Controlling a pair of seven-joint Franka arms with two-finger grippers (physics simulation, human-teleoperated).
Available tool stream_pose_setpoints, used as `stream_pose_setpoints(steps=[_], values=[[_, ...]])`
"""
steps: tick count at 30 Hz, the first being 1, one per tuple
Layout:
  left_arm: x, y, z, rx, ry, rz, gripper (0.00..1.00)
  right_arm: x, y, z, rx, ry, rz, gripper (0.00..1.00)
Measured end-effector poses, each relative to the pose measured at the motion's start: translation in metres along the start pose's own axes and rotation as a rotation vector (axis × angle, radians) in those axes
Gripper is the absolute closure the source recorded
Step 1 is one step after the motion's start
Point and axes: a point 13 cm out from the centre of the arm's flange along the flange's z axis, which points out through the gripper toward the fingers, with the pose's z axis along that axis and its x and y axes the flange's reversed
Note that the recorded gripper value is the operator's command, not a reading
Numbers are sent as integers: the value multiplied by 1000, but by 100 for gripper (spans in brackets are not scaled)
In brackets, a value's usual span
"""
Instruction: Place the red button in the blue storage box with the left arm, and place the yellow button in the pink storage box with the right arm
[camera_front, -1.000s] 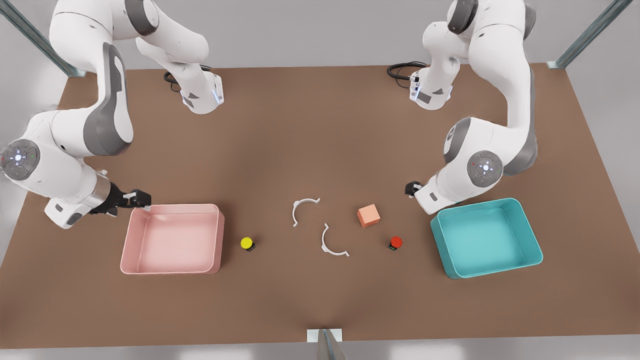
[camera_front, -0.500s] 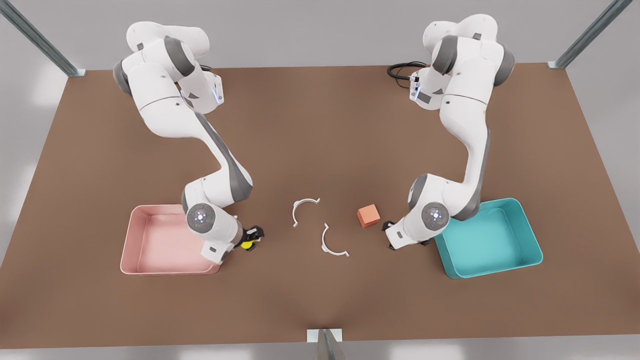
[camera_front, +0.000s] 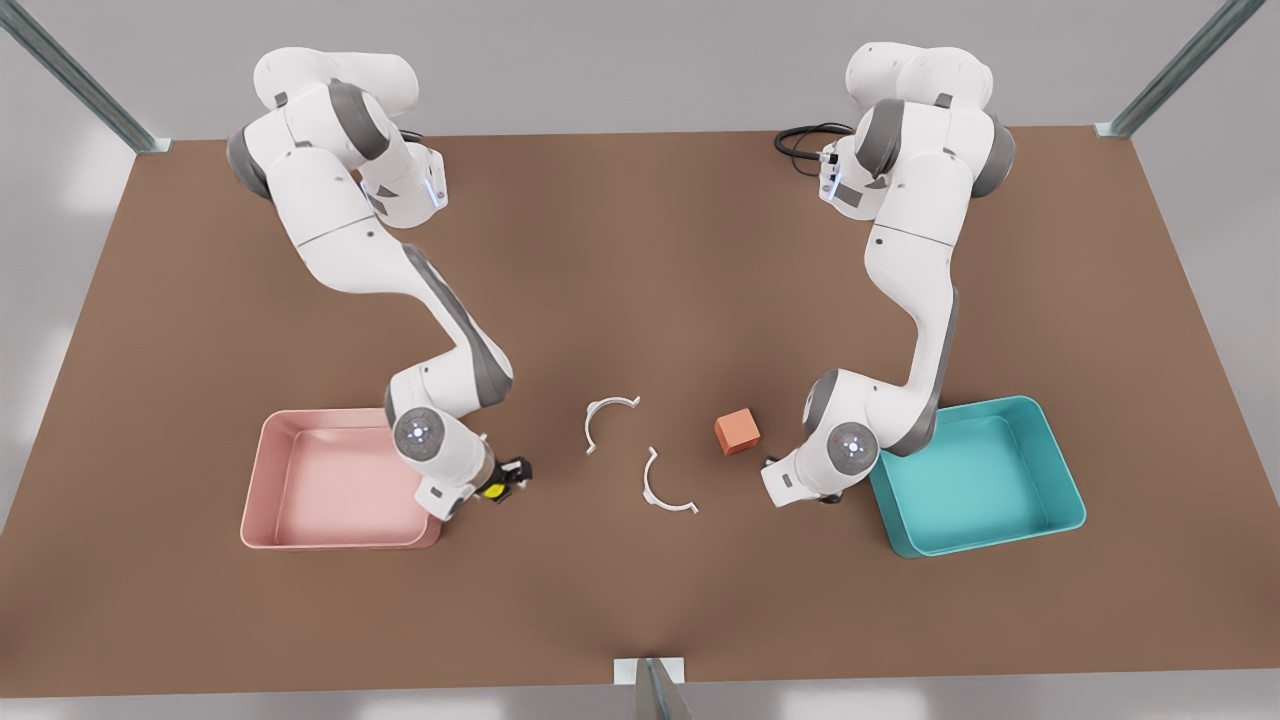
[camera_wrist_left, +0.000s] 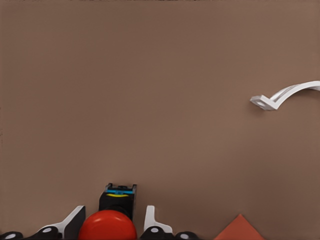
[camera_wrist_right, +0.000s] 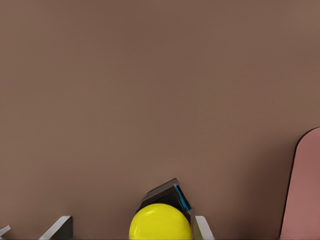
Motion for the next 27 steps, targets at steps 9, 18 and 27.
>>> stream_pose_setpoints(steps=[9,18,27], values=[[-19,5,-61,-20,-86,17,60,17,-9,22,3,22,35,19],[47,197,-187,-38,-96,-141,58,9,-9,20,-5,-14,51,43],[98,199,-109,60,114,6,0,-5,-2,-8,-13,-64,49,48]])
